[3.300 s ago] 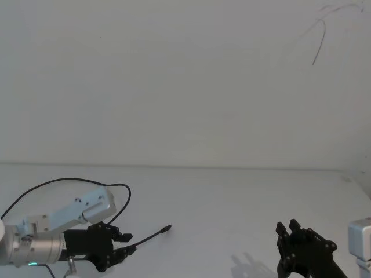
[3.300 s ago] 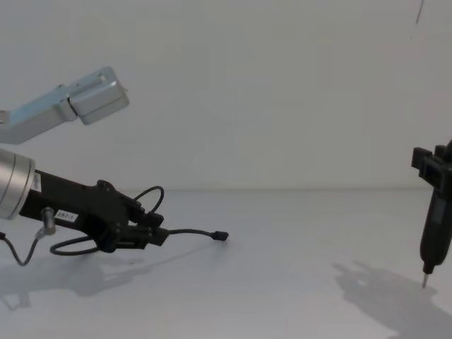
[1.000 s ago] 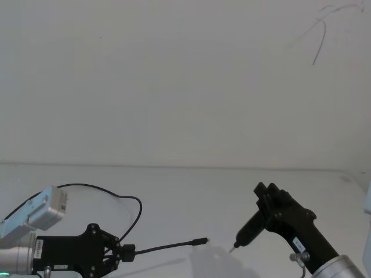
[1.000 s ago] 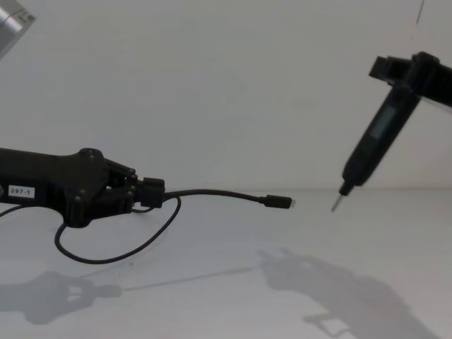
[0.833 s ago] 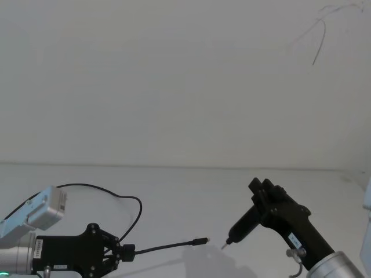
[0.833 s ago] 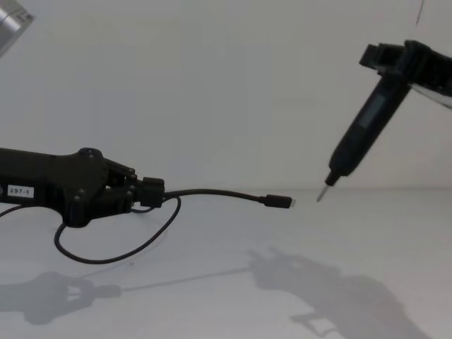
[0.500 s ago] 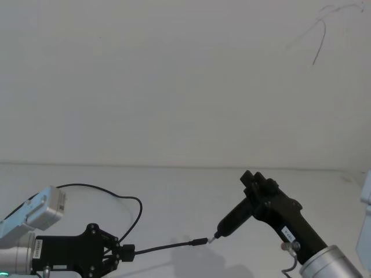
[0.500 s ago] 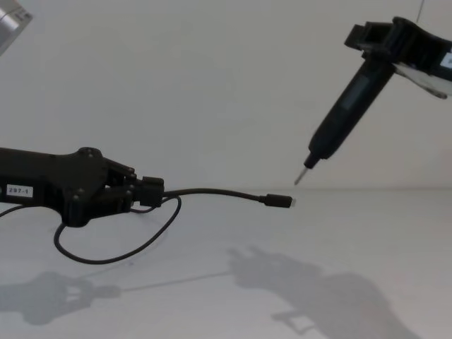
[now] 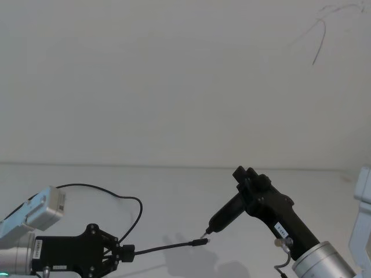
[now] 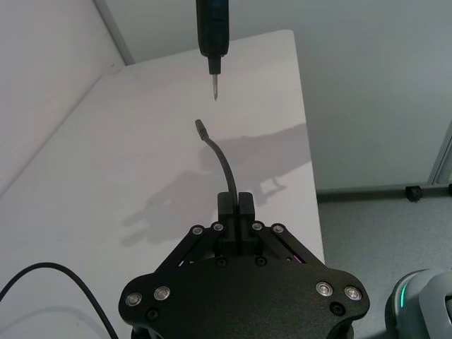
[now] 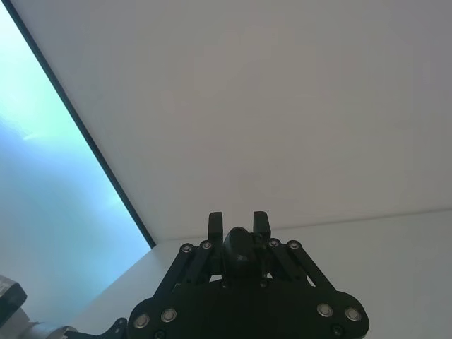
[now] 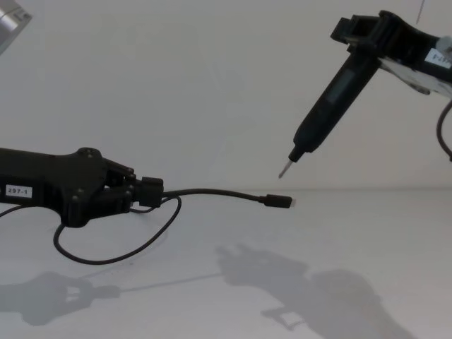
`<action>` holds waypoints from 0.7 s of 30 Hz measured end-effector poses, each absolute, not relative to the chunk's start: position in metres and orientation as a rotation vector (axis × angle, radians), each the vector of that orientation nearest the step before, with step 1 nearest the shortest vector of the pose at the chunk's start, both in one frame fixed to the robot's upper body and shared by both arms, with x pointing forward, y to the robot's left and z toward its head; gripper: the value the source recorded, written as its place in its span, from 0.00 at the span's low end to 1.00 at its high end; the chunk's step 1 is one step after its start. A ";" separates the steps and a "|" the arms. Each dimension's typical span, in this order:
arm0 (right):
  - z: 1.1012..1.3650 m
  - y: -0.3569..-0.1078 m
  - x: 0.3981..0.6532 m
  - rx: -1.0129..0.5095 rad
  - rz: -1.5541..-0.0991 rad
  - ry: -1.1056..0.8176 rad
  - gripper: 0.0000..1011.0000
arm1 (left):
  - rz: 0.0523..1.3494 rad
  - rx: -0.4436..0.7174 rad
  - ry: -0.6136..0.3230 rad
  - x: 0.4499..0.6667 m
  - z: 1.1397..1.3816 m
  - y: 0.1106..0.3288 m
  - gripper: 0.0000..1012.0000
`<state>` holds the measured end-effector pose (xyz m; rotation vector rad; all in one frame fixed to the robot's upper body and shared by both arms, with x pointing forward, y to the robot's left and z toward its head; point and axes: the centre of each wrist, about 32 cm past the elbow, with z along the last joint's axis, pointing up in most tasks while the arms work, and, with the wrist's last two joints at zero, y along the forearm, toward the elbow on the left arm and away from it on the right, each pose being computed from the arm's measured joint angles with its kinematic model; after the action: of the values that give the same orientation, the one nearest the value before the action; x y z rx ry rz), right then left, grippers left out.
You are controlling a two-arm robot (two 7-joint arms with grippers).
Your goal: Pick up the data cable with the one hand.
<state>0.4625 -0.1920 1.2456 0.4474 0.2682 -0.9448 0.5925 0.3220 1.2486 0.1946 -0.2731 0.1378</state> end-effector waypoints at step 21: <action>1.229 -0.200 0.481 0.420 -0.955 0.257 0.25 | 0.137 0.194 -0.273 0.592 1.249 0.322 0.04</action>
<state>0.4810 -0.1996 1.2292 0.4195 0.2574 -0.9547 0.5925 0.3220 1.2485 0.1942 -0.2726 0.1371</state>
